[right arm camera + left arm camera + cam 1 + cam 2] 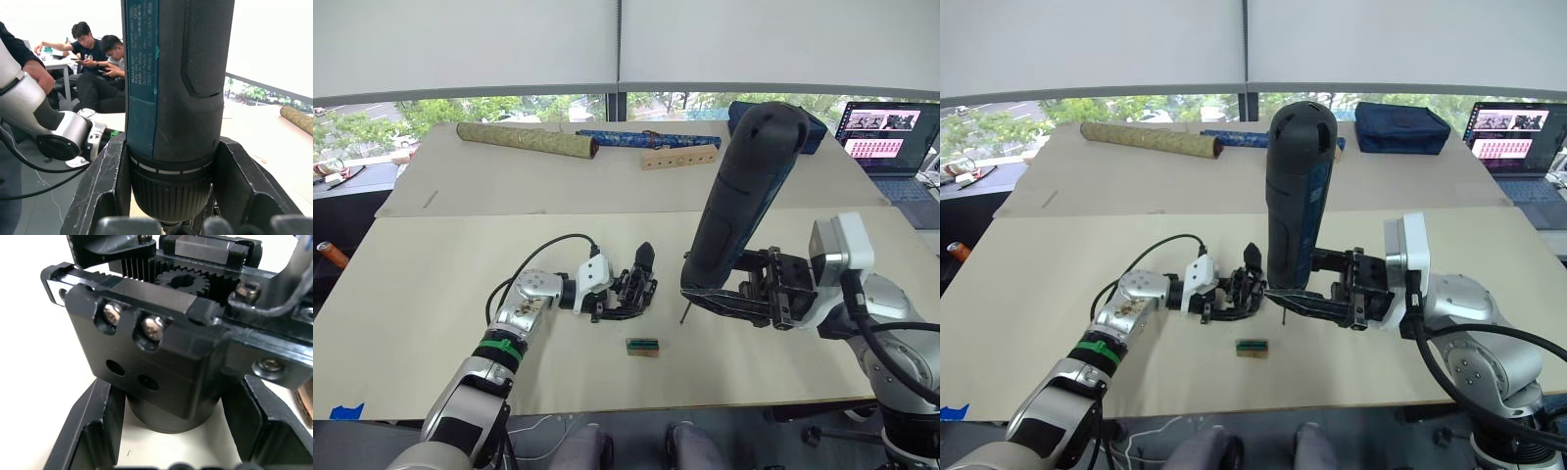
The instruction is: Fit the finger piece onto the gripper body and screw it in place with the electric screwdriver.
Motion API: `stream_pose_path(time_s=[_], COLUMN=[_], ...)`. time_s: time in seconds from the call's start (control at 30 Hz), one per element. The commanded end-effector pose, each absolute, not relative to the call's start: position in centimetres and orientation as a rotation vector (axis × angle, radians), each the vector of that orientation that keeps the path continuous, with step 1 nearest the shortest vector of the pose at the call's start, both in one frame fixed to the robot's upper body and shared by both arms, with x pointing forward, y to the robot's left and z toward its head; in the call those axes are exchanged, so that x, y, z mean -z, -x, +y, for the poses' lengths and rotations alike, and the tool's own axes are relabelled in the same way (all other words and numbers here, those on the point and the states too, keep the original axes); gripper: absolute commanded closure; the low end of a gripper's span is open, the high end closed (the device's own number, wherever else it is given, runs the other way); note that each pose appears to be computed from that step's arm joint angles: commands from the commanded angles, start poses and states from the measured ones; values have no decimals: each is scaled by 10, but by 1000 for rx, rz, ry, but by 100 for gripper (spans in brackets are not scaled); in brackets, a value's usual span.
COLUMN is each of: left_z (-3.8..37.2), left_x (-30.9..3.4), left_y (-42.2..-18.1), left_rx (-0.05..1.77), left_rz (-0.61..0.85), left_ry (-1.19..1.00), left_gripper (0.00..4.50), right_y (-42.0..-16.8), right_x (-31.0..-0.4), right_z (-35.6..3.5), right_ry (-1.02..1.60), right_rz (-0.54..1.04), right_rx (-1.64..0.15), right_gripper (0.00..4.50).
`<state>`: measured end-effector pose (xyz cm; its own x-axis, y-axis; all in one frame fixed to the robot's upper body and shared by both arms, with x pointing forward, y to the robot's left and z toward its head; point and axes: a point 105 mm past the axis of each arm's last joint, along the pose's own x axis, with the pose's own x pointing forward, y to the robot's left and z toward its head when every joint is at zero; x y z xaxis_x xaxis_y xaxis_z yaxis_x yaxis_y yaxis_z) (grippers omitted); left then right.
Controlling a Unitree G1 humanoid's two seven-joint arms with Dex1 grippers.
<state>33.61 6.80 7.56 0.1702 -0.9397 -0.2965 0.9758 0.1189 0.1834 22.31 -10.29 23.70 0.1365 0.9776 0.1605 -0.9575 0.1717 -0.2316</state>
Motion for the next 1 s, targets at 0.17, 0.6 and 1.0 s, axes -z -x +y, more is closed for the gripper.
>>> stream_pose_path(time_s=[0.17, 0.6, 1.0], left_z=[77, 79, 51], left_x=[-70, -74, -70], left_y=[-340, -314, -312], left_rx=[1326, 1244, 1126], left_rz=[121, 52, 72], left_ry=[-353, -296, -250], left_gripper=[28, 7, 7], right_y=[-213, -216, -218], right_x=[-251, -255, -257], right_z=[-103, -101, -97], right_ry=[106, 109, 107], right_rz=[-364, -369, -381], right_rx=[-1426, -1432, -1429], right_gripper=[260, 260, 260])
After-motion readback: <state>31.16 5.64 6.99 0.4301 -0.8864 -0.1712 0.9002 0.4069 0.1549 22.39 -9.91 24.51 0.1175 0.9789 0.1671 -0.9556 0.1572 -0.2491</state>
